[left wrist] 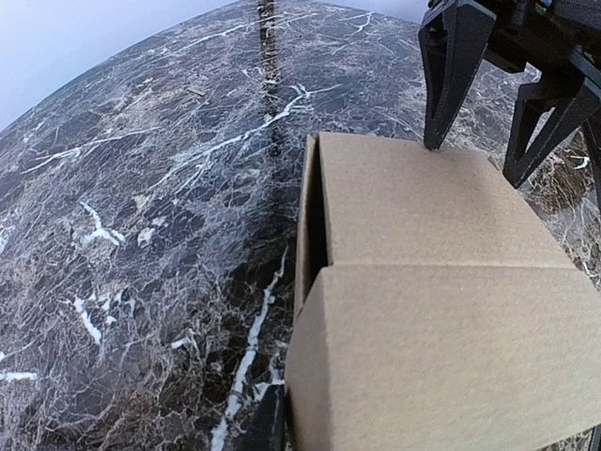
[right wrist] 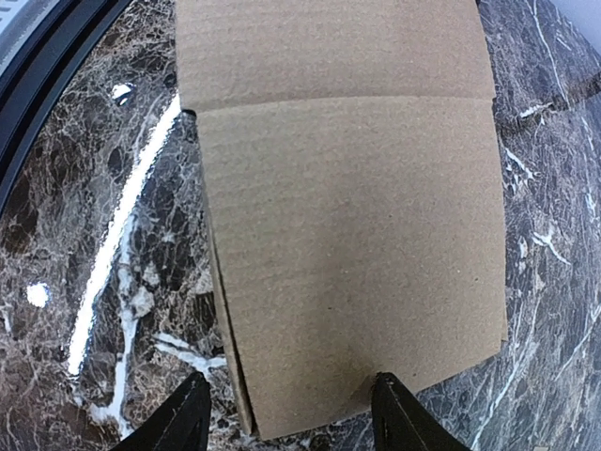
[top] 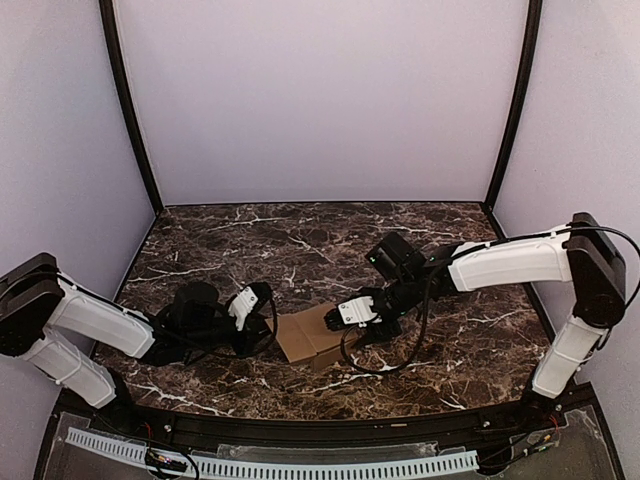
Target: Fold the paper box
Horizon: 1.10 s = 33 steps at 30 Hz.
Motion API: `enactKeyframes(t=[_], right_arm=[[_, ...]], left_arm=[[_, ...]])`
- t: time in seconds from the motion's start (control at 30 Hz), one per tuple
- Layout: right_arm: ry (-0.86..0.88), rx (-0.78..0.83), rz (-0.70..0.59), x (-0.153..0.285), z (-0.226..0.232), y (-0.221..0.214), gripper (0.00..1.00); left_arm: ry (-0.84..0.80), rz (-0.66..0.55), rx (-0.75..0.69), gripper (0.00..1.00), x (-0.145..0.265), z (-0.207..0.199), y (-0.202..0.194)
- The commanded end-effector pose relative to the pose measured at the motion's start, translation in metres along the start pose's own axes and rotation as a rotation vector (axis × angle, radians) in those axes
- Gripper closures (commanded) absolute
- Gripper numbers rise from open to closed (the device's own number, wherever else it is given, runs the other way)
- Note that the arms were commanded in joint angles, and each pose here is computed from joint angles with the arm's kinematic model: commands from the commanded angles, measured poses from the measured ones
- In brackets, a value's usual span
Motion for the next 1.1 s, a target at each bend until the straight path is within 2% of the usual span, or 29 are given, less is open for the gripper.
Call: enactKeyframes(t=[0.0,0.33,0.4,0.5,0.7,0.83,0.9,1.0,1.07], right_arm=[[0.006,-0.008,0.023,-0.013,0.003,-0.009,0.42],[0.017,-0.075,0.019,-0.015,-0.004,-0.027,0.43],[0.020,-0.095,0.010,-0.013,-0.006,-0.031,0.43],[0.016,-0.105,0.010,-0.011,-0.007,-0.035,0.43],[0.006,-0.117,-0.004,-0.008,-0.010,-0.036,0.43],[0.007,-0.121,-0.013,-0.009,-0.012,-0.036,0.43],[0.011,-0.123,-0.017,-0.010,-0.012,-0.035,0.43],[0.012,-0.133,-0.020,-0.012,-0.015,-0.035,0.43],[0.004,-0.135,-0.012,-0.008,-0.016,-0.035,0.43]], left_arm=[[-0.013,0.002,-0.026,0.90,0.000,-0.002,0.004],[-0.019,-0.023,-0.080,0.88,0.001,0.000,0.036],[-0.016,-0.015,-0.085,0.81,0.001,0.001,0.041],[0.012,0.015,-0.082,0.63,0.003,0.004,0.042],[0.062,-0.005,0.011,0.44,0.019,0.006,0.030],[0.016,-0.044,0.082,0.40,0.018,0.001,0.029],[-0.013,-0.054,0.093,0.39,0.009,-0.001,0.031],[-0.056,0.000,0.102,0.40,-0.019,-0.003,0.021],[-0.092,-0.020,0.123,0.40,-0.027,-0.006,0.024]])
Point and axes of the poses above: each gripper's point midway between its finger pads, its own x axis back along the fingers, its own z axis along the line the jaws close on, y = z × x, the point moved 6 cm from there along x, back along the fingers, and after that the axes turned 3 degrees about -x, right-handed, at the moved point
